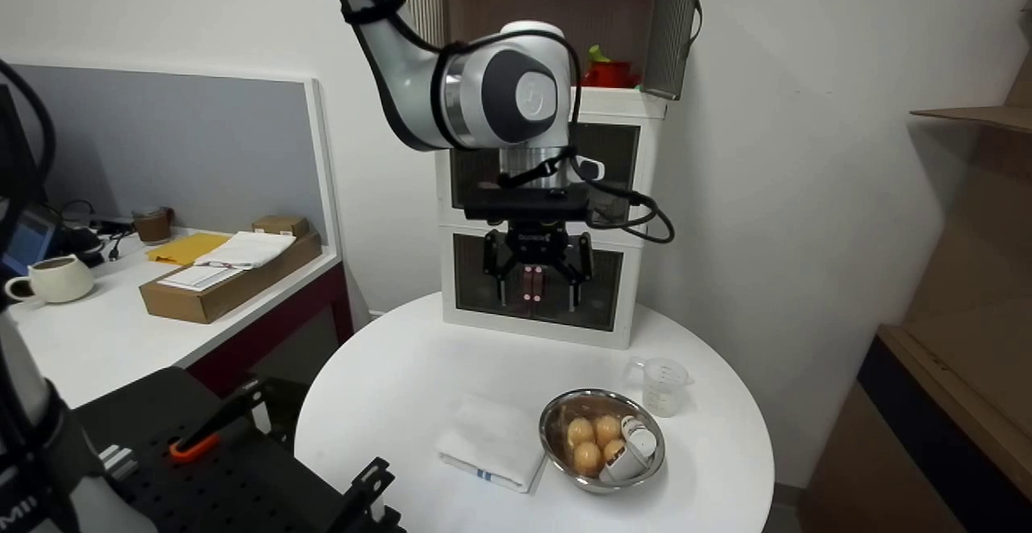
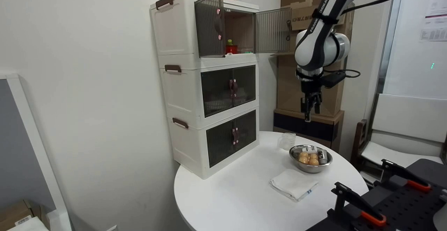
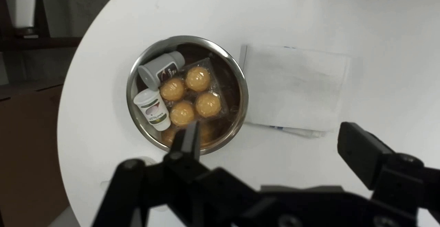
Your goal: Put the silver bowl in the top cabinet door
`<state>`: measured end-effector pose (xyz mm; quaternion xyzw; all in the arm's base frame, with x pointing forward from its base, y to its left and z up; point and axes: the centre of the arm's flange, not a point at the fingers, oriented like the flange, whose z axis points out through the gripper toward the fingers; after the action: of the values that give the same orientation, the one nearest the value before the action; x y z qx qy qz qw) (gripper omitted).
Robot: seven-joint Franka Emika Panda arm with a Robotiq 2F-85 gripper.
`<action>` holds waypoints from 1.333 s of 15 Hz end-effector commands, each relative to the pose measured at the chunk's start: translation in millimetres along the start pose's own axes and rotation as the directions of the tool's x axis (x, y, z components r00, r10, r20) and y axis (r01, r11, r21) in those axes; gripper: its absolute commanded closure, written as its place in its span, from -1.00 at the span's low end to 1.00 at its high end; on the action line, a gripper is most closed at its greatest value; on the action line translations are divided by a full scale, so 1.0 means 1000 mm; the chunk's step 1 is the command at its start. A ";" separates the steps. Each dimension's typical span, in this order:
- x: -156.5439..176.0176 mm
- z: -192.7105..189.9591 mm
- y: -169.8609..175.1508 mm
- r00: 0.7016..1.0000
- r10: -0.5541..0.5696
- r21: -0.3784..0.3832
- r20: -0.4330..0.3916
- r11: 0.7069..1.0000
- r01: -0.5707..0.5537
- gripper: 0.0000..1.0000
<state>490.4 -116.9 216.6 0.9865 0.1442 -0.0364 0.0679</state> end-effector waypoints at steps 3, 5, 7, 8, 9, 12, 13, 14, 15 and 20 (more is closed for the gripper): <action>0.025 0.067 0.000 0.999 -0.032 -0.010 -0.037 0.999 0.032 -1.00; 0.027 0.088 0.002 0.998 -0.044 -0.011 -0.041 0.999 0.044 -1.00; 0.029 0.108 0.004 0.998 -0.045 -0.005 -0.048 0.999 0.045 -1.00; 0.030 0.116 0.005 0.998 -0.044 -0.004 -0.052 0.999 0.043 -1.00; 0.030 0.125 0.006 0.998 -0.042 0.000 -0.053 0.999 0.042 -1.00; 0.036 0.150 0.007 0.998 -0.047 -0.003 -0.051 0.999 0.047 -1.00; 0.038 0.159 0.007 0.997 -0.054 -0.004 -0.045 0.999 0.054 -1.00; 0.040 0.167 0.007 0.997 -0.062 -0.002 -0.041 0.998 0.062 -1.00; 0.041 0.174 0.007 0.997 -0.070 -0.002 -0.036 0.998 0.070 -1.00; 0.046 0.210 0.009 0.995 -0.105 -0.010 -0.004 0.994 0.105 -1.00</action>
<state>515.9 -133.8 30.3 0.9821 0.1737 -0.0391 0.0617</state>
